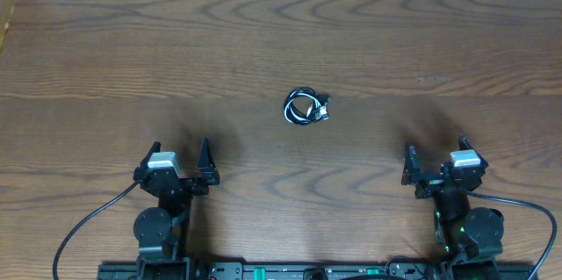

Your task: Untangle cables

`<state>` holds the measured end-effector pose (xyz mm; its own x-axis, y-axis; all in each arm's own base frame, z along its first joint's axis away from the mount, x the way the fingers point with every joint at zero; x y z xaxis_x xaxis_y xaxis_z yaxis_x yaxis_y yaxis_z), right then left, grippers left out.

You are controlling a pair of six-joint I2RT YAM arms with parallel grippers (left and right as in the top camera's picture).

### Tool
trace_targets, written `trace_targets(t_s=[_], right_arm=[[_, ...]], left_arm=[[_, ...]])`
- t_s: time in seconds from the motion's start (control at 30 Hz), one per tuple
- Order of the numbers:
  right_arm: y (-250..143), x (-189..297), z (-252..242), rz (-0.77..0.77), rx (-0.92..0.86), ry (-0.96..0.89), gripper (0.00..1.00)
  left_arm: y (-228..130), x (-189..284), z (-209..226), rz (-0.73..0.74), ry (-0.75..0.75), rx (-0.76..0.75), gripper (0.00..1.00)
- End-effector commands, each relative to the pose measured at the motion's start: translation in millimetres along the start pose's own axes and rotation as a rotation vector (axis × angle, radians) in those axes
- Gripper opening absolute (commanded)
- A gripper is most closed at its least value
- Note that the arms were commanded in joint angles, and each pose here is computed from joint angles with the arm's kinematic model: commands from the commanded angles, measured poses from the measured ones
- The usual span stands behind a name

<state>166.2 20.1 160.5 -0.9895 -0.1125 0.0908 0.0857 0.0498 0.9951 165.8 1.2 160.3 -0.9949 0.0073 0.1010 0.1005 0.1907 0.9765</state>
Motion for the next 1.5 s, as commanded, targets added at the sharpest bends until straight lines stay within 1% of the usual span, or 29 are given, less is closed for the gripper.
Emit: trace_targets(t_s=[0.0,1.47], right_arm=[[-0.9,0.1,0.5,0.006,0.008,0.003,0.99],[-0.9,0.1,0.5,0.006,0.008,0.003,0.99]], left_arm=[[-9.9,-0.2,0.7,0.048,-0.008,-0.015,0.98],[-9.9,-0.2,0.7,0.048,-0.008,-0.015,0.98]])
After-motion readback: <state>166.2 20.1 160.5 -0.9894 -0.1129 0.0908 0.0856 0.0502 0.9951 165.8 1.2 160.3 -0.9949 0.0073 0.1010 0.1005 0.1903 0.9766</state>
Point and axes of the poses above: each gripper's point midway between its finger pads, its own x axis back along the fingers, its own z axis along the line the jaws close on, y = z × x, the point moved 8 cm from there along x, back along the fingers, and after that the axes turned 3 degrees about x, right-handed, at the moved point
